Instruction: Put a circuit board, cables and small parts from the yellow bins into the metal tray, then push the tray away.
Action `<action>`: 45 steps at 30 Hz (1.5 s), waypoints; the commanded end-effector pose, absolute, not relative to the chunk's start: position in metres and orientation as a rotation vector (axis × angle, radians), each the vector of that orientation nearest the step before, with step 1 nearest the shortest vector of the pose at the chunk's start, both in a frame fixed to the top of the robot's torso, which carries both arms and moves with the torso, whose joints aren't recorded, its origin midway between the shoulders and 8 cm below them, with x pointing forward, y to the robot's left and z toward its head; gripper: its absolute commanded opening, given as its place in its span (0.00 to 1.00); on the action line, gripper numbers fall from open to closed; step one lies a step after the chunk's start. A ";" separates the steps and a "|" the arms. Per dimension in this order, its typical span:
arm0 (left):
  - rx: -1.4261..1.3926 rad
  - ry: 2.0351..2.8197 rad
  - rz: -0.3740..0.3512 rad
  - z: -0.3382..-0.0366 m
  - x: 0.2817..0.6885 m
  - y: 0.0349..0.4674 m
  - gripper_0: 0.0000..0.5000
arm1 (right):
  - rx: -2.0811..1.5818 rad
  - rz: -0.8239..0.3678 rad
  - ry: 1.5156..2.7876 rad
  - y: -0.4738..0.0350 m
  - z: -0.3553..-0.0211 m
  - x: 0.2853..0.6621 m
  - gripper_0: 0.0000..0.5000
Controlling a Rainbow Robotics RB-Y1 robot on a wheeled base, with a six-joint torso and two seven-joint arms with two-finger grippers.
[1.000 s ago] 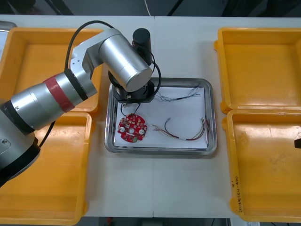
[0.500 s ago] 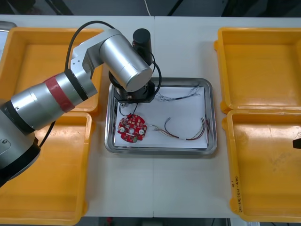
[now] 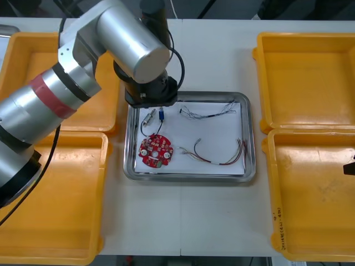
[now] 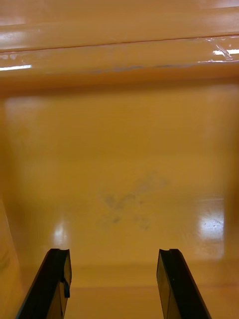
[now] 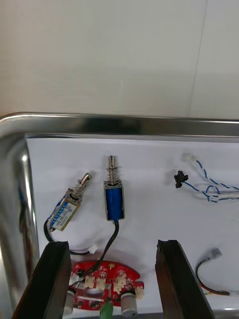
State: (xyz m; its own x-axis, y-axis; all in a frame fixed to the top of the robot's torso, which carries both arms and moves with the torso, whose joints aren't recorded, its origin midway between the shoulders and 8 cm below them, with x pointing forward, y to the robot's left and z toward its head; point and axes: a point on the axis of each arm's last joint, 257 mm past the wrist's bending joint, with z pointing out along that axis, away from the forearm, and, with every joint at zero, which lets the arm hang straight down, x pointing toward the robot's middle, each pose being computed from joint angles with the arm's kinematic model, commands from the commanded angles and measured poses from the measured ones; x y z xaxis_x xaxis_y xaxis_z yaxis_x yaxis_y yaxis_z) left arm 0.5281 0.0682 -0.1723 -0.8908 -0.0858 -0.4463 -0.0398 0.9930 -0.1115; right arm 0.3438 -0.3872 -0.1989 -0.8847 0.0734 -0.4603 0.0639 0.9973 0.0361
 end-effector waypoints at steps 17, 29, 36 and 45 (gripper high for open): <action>-0.013 2.660 -0.088 -0.070 0.488 0.196 1.00 | -0.551 0.129 2.512 -0.267 -0.127 0.388 1.00; 0.021 2.628 -0.098 -0.076 0.460 0.255 1.00 | -1.067 0.057 2.441 -0.171 -0.144 0.381 1.00; 0.044 2.610 -0.110 -0.080 0.443 0.287 1.00 | -1.411 -0.054 2.312 -0.122 -0.166 0.369 1.00; 0.036 2.625 -0.099 -0.093 0.423 0.318 1.00 | -1.700 -0.192 2.089 -0.072 -0.193 0.368 1.00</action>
